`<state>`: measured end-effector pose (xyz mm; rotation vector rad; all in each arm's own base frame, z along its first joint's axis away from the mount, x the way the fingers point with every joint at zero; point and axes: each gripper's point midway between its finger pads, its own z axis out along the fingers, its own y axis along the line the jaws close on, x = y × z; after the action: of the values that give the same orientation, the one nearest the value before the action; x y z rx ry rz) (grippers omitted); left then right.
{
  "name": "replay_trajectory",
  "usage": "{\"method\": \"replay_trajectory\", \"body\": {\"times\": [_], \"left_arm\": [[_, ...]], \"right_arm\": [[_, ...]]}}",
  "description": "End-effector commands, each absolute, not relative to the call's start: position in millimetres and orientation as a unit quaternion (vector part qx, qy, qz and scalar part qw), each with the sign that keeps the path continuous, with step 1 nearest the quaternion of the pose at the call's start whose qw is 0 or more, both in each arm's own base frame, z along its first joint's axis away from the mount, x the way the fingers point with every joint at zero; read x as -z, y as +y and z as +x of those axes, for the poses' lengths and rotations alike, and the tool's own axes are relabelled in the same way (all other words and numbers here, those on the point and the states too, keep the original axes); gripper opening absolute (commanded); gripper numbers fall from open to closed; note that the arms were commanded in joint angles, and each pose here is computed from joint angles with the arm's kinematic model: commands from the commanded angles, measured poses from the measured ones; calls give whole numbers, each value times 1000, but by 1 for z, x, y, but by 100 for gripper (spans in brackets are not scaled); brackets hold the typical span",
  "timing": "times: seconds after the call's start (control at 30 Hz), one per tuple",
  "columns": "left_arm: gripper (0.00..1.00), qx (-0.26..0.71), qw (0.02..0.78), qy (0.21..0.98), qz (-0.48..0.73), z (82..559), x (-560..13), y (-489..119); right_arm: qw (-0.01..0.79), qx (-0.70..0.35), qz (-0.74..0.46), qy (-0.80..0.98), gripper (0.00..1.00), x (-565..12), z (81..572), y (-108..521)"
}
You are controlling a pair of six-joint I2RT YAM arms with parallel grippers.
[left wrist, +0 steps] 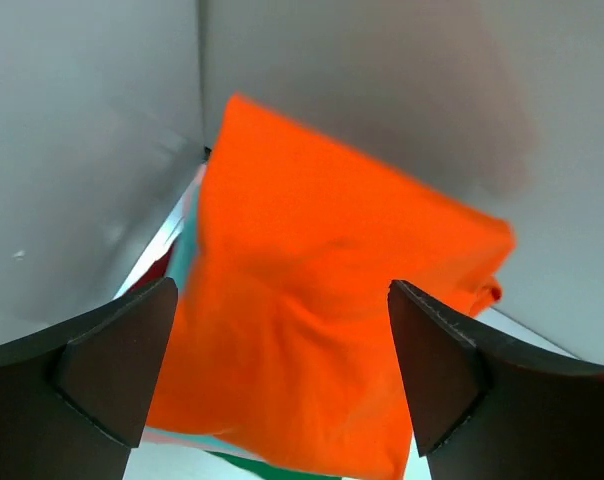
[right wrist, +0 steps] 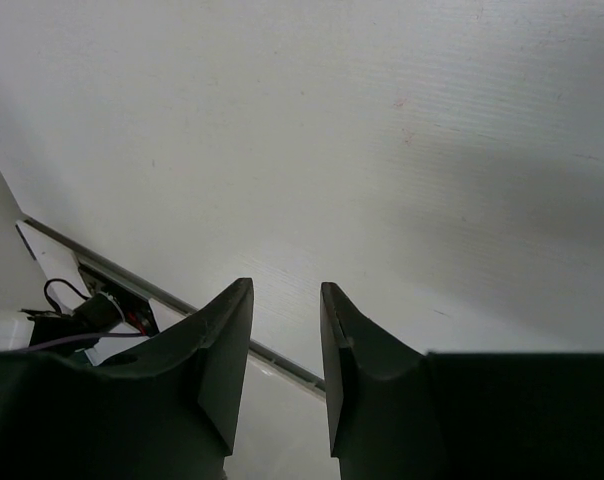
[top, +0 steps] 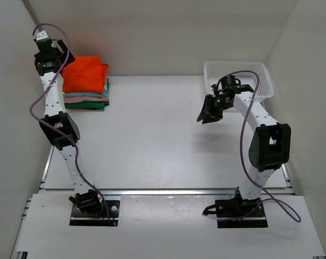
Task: Fold and stack the t-shirts
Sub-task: Put the neatly folded tshirt into the corner of the board with the left arm
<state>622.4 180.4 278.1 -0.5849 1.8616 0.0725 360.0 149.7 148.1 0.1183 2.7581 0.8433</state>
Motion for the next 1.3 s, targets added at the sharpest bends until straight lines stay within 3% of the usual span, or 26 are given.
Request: {"method": "replay_trajectory", "body": {"times": [0.0, 0.13, 0.23, 0.37, 0.4, 0.5, 0.63, 0.8, 1.0, 1.27], "left_arm": [[98, 3, 642, 732, -231, 603, -374, 171], [99, 48, 645, 730, -220, 590, -393, 138], [99, 73, 612, 751, -238, 568, -377, 111], [99, 220, 545, 784, -199, 541, -335, 35], [99, 263, 539, 779, -181, 530, -344, 8], [98, 299, 475, 804, -195, 491, -303, -41], [99, 343, 438, 807, -199, 443, -299, -63], [99, 302, 457, 817, -179, 418, -320, -68], [99, 300, 467, 816, -159, 371, -323, -78], [98, 287, 484, 811, -160, 346, -324, -69]], "right_arm": [[146, -297, 33, 943, 31, -159, 366, 154], [153, -308, 34, 939, 31, -162, 363, 156], [157, -308, 34, 938, 30, -167, 353, 149], [177, -312, 52, 932, 31, -174, 331, 128], [176, -311, 60, 932, 30, -173, 319, 125], [196, -302, 81, 929, 31, -174, 302, 105], [227, -327, 108, 911, 33, -182, 292, 92], [287, -346, 110, 886, 33, -187, 290, 87], [296, -363, 95, 878, 33, -189, 284, 99], [286, -378, 71, 878, 32, -183, 273, 113]]}}
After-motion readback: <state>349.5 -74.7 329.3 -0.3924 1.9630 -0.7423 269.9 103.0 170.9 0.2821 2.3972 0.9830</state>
